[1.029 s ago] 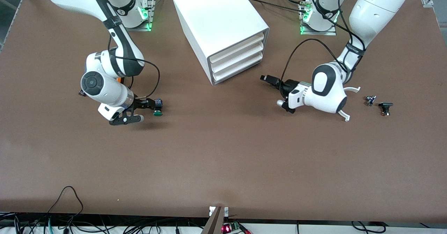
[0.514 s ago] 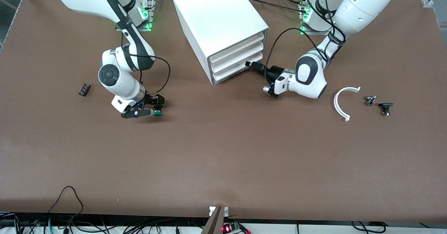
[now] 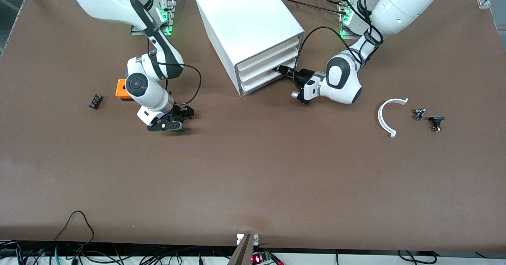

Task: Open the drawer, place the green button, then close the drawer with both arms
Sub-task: 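Pull the bottom drawer open with the left gripper while the right gripper grasps the button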

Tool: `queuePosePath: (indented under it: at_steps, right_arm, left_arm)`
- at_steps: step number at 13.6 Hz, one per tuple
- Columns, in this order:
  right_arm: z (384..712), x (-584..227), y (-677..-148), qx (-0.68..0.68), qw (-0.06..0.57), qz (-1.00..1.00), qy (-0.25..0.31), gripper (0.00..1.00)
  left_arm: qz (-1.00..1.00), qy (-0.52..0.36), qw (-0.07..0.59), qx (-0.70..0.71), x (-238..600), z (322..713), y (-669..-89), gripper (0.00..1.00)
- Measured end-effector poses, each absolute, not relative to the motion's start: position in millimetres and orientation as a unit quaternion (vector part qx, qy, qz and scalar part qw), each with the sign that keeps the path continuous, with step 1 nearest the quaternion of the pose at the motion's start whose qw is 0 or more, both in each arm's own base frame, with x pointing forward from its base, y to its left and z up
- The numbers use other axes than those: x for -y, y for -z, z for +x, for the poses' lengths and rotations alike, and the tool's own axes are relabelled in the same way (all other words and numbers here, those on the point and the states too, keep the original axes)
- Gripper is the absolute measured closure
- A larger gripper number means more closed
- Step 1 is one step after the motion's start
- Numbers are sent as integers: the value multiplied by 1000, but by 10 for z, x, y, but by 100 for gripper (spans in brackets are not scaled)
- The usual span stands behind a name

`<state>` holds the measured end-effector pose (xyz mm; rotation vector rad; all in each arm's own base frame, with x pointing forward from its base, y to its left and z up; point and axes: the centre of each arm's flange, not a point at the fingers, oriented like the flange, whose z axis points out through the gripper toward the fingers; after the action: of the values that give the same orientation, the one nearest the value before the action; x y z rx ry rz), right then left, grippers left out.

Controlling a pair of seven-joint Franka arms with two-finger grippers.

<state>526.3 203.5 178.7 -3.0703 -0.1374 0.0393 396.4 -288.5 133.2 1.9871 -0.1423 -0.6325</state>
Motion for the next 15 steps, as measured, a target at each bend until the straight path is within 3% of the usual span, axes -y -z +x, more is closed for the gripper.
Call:
queuePosePath:
  at_steps: [2, 3, 5, 6, 8, 9, 11, 13, 15]
  right_arm:
    - [5261, -2032, -1773, 43, 34, -998, -14, 10]
    - [5261, -2032, -1774, 43, 34, -998, -14, 10]
    - [5261, -2032, -1774, 43, 34, -998, -14, 30]
    - [5261, -2032, -1774, 43, 34, -998, -14, 30]
    - [5261, -2031, -1773, 43, 34, -998, -14, 47]
    - [5261, -2031, -1773, 43, 34, -998, -14, 48]
    - [5265, -2032, -1777, 43, 34, -998, -13, 59]
    - [5277, -2037, -1788, 44, 34, -998, -11, 59]
    - [5323, -2053, -1832, 50, 36, -998, -4, 59]
  left_arm:
    - [828, 257, 496, 53, 2877, 3951, -1290, 48]
    - [828, 255, 496, 51, 2878, 3960, -1296, 56]
    - [831, 243, 498, 49, 2868, 4027, -1361, 75]
    - [835, 228, 498, 48, 2801, 4111, -1400, 81]
    - [845, 191, 499, 37, 2526, 4362, -1457, 81]
    - [849, 171, 499, 26, 2350, 4524, -1484, 81]
    - [859, 128, 496, 1, 2003, 4894, -1561, 81]
    - [863, 100, 495, -6, 1797, 5116, -1634, 85]
    - [870, 85, 486, -17, 1721, 5198, -1650, 77]
